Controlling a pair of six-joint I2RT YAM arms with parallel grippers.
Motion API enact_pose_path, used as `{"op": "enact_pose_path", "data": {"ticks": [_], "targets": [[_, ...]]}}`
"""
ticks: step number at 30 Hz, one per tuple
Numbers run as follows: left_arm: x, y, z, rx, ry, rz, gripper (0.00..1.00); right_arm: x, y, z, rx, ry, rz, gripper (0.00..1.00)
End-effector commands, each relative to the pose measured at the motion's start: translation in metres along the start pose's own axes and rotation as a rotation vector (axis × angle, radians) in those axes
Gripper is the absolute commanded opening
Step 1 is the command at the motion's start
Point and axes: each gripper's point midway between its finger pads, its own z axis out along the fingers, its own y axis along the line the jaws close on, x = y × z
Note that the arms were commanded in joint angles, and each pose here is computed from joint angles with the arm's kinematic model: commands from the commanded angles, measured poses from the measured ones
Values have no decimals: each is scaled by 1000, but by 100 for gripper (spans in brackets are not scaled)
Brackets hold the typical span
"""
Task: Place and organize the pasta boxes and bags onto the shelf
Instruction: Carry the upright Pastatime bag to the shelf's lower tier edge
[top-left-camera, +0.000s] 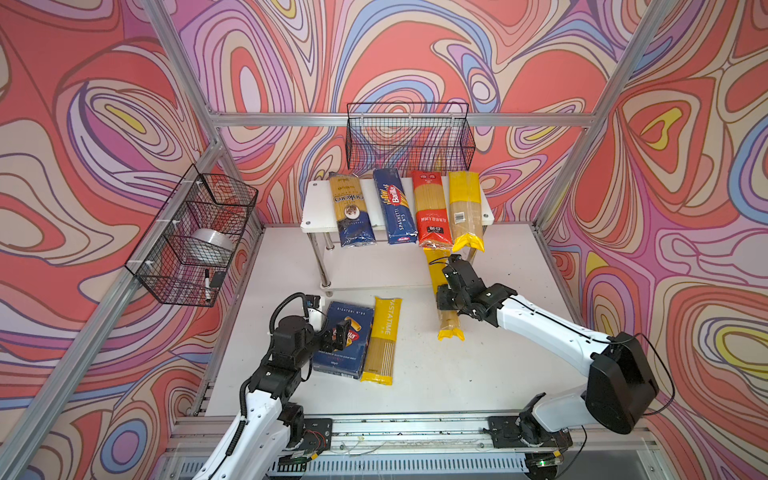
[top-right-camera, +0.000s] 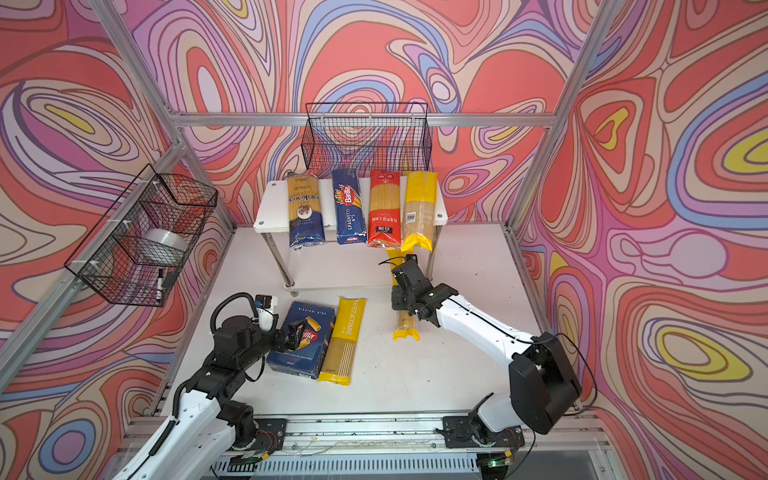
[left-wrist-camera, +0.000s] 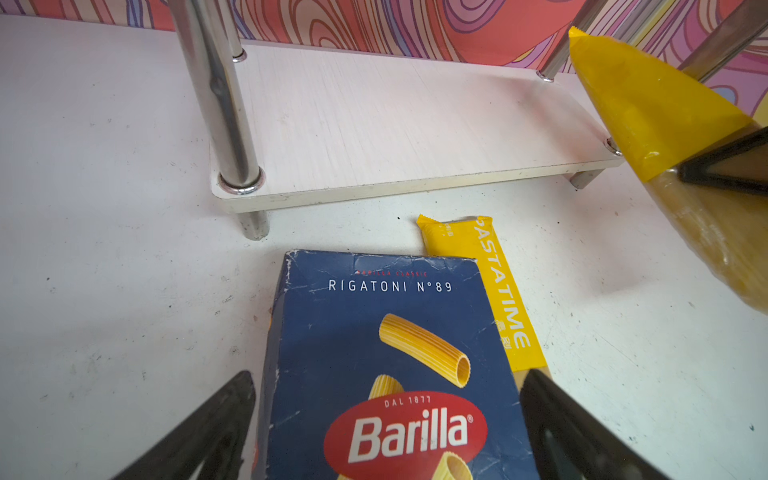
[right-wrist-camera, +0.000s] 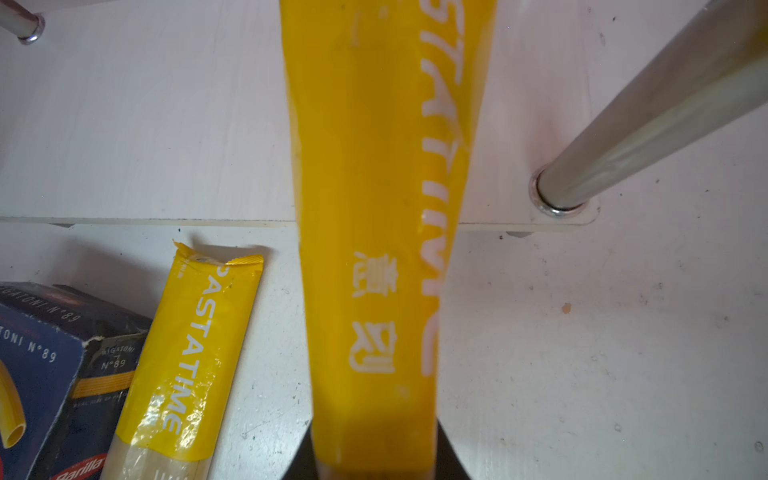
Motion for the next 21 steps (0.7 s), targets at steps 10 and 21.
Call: {"op": "enact_pose_path", "data": {"ticks": [10, 21], "targets": [[-7, -4, -2, 14, -7, 14, 100, -63, -5, -1, -3, -186, 13, 6], [-7, -3, -2, 7, -9, 12, 100, -79, -9, 23, -5, -202, 32, 6]]}}
